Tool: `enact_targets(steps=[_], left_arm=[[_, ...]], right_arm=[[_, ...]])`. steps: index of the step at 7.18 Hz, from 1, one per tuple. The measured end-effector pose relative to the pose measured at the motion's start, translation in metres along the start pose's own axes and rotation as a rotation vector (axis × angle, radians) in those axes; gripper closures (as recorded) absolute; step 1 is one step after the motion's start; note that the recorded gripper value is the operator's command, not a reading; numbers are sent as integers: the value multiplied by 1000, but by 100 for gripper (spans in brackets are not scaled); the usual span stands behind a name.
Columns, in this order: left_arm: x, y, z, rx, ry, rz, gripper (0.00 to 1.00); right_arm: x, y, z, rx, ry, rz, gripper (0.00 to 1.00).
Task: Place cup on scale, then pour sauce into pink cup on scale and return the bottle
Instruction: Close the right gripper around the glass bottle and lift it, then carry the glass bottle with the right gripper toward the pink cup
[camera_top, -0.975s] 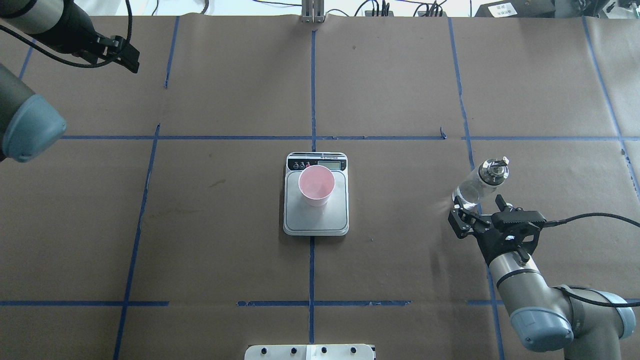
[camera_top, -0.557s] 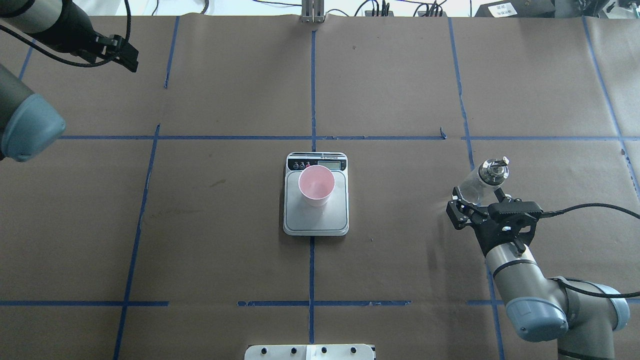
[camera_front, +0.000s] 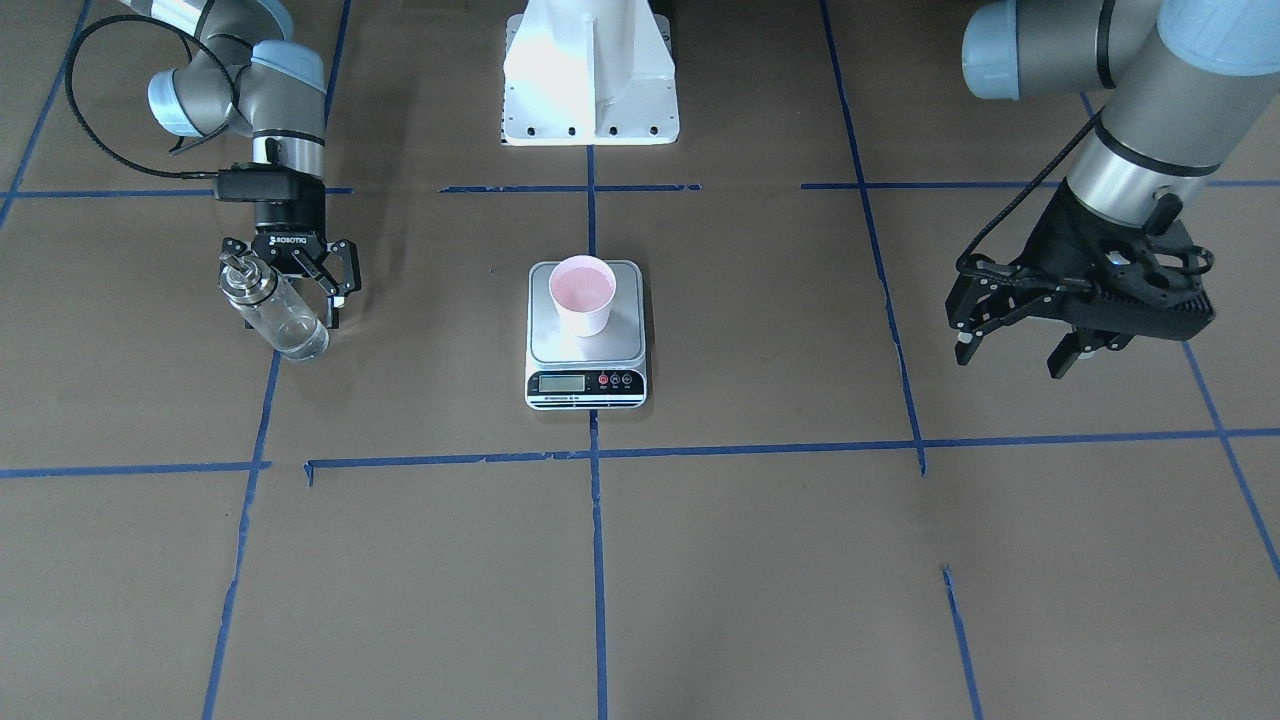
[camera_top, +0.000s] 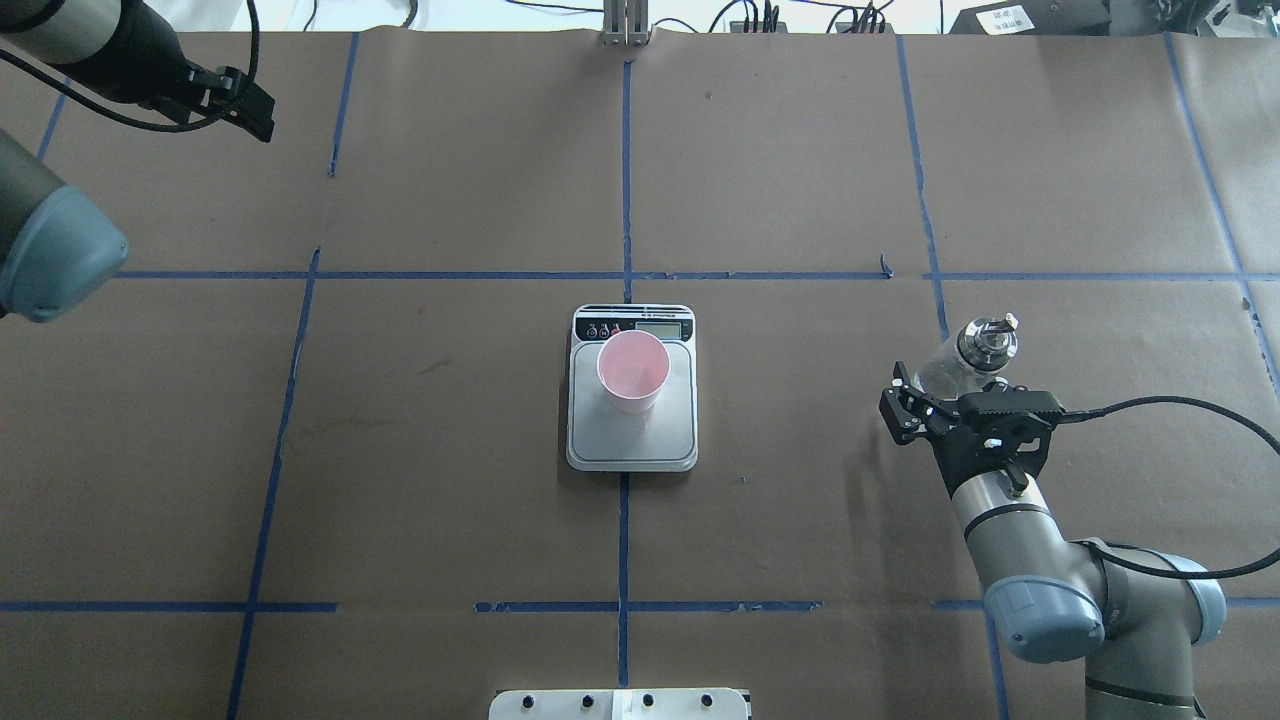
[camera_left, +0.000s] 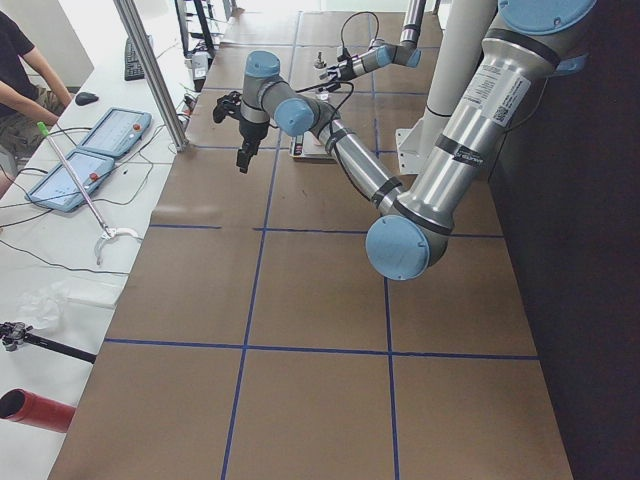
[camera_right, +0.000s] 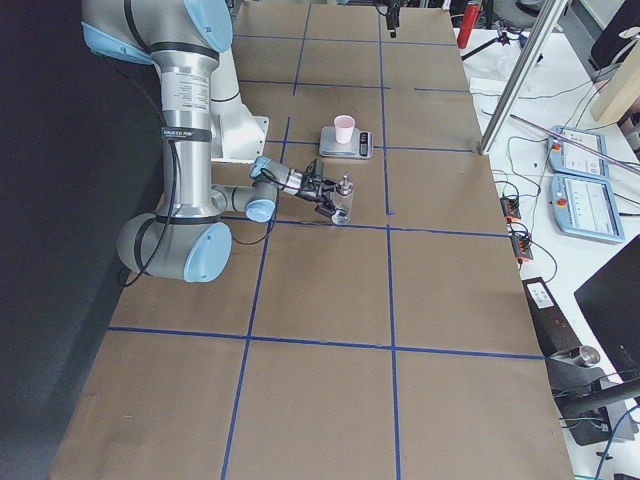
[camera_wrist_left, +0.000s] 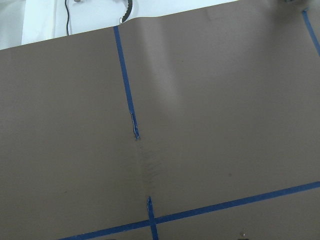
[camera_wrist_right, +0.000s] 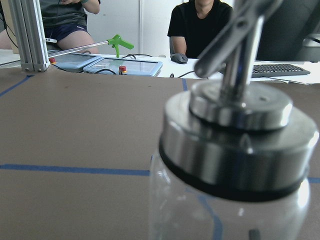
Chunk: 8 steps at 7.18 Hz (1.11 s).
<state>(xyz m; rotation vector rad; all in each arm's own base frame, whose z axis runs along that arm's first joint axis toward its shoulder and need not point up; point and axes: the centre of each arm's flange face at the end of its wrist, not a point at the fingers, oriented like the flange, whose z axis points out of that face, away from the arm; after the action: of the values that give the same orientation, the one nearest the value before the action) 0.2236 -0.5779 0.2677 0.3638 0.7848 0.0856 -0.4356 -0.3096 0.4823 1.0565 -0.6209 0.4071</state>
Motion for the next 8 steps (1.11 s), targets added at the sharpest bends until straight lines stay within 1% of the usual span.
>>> enact_targets(steps=[1, 2, 3, 4, 5, 6, 8], left_arm=[[0, 0, 0, 0, 0, 0, 15], [0, 0, 0, 0, 0, 0, 15], [0, 0, 0, 0, 0, 0, 15], [0, 0, 0, 1, 0, 0, 15], [0, 0, -1, 1, 1, 0, 15], [0, 0, -1, 1, 1, 1, 15], [1, 0, -2, 2, 2, 1, 14]], right_arm=[[2, 1, 2, 1, 4, -3, 4], [4, 0, 5, 2, 9, -4, 14], [5, -1, 7, 2, 13, -3, 54], [6, -2, 8, 3, 16, -2, 88], [6, -3, 9, 4, 16, 0, 100], [5, -6, 8, 6, 7, -2, 100], [-2, -18, 2, 20, -28, -41, 100]])
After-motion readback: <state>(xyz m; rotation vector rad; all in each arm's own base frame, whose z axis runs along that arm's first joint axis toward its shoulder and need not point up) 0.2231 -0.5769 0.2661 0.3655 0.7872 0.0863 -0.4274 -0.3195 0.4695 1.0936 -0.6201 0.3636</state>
